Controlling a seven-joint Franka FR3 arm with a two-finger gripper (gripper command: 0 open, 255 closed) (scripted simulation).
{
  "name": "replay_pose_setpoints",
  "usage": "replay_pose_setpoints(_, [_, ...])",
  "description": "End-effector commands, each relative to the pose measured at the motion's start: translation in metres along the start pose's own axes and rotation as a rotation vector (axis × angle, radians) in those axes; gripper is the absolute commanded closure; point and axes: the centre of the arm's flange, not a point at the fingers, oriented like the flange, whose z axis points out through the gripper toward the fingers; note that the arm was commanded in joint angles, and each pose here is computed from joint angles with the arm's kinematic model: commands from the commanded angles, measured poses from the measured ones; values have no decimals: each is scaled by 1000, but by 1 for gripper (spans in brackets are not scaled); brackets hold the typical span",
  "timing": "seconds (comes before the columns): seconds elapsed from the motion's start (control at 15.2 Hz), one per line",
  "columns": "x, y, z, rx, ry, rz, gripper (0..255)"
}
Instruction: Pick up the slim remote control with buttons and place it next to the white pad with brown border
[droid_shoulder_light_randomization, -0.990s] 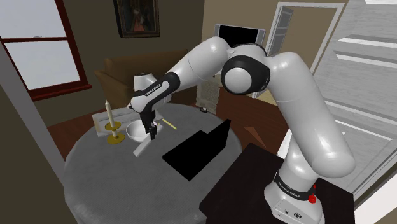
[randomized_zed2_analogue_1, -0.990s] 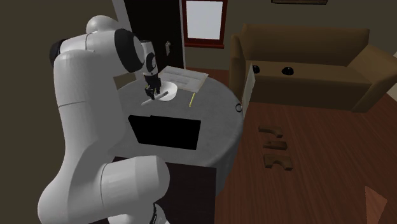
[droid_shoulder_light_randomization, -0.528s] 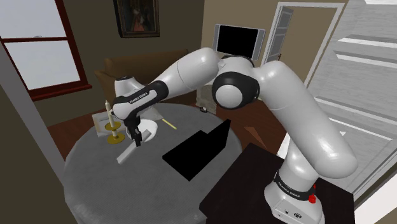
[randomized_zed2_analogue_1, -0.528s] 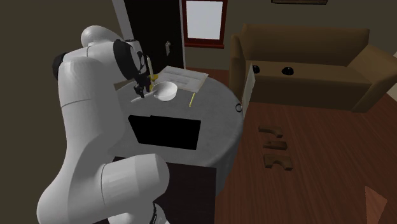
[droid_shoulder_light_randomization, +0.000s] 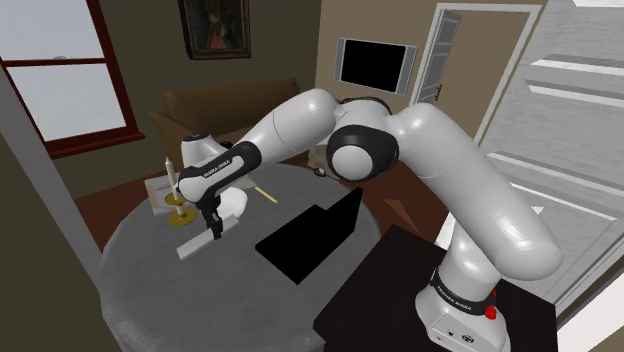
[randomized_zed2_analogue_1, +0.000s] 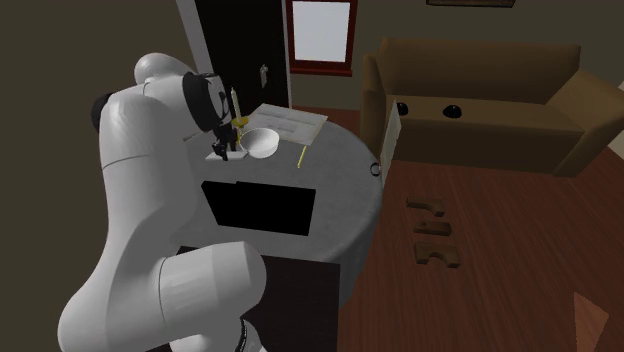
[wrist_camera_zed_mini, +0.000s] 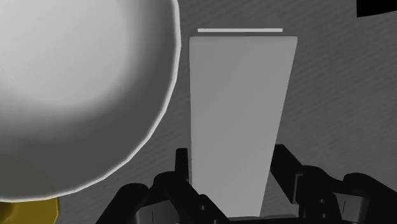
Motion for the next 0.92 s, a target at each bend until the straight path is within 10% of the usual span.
replay_pose_setpoints(0.0, [0, 1, 11, 1, -1, 0, 255])
replay_pose_setpoints(0.79, [0, 1, 31, 1, -1, 0, 255])
replay_pose_setpoints(0.86, [0, 1, 31, 1, -1, 0, 0])
